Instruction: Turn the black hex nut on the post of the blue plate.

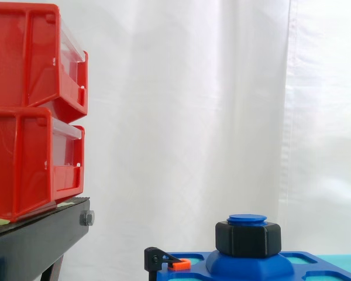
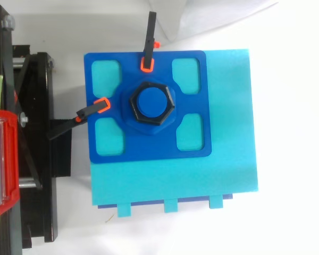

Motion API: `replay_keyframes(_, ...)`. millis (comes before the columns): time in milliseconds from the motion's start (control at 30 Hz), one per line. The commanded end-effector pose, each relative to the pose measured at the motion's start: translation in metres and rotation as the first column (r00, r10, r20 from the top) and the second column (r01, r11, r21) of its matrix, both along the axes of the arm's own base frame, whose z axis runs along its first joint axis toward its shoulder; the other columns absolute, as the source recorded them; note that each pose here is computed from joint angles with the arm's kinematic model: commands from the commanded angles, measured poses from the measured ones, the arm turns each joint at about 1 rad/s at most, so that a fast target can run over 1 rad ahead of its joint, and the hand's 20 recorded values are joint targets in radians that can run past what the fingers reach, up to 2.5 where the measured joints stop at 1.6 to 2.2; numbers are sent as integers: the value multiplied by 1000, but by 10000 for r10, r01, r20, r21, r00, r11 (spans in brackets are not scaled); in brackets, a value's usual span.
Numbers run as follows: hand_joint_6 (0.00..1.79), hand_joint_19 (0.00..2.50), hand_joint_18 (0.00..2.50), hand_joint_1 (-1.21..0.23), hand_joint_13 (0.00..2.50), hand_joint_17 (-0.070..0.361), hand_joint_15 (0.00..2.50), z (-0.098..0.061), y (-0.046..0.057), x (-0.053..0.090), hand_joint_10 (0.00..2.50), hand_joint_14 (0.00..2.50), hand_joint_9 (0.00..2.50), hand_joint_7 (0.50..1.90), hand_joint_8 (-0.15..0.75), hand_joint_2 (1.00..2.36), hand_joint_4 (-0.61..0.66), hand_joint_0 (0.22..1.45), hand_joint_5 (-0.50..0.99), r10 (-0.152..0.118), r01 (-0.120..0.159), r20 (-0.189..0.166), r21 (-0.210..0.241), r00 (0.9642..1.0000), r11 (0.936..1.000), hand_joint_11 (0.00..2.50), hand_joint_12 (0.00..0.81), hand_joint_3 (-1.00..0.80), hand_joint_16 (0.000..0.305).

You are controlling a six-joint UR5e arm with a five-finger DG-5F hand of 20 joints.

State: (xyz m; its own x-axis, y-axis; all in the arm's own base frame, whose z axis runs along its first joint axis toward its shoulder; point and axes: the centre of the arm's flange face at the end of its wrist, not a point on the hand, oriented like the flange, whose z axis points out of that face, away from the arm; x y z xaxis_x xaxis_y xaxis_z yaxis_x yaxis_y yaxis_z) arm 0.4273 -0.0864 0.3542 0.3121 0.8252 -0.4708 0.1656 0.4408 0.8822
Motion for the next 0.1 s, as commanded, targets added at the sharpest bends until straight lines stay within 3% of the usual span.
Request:
replay_keyframes(0,502,136,0,-405,0,110,0,0,0,0,0,0,0,657,183,1000,85,474,-300,-9,9,4,1,10000,10000,0,344,-500,49)
replay_keyframes(67,502,139,0,-405,0,110,0,0,0,0,0,0,0,654,183,1000,85,474,-300,-9,9,-11,-3,10000,10000,0,346,-500,49)
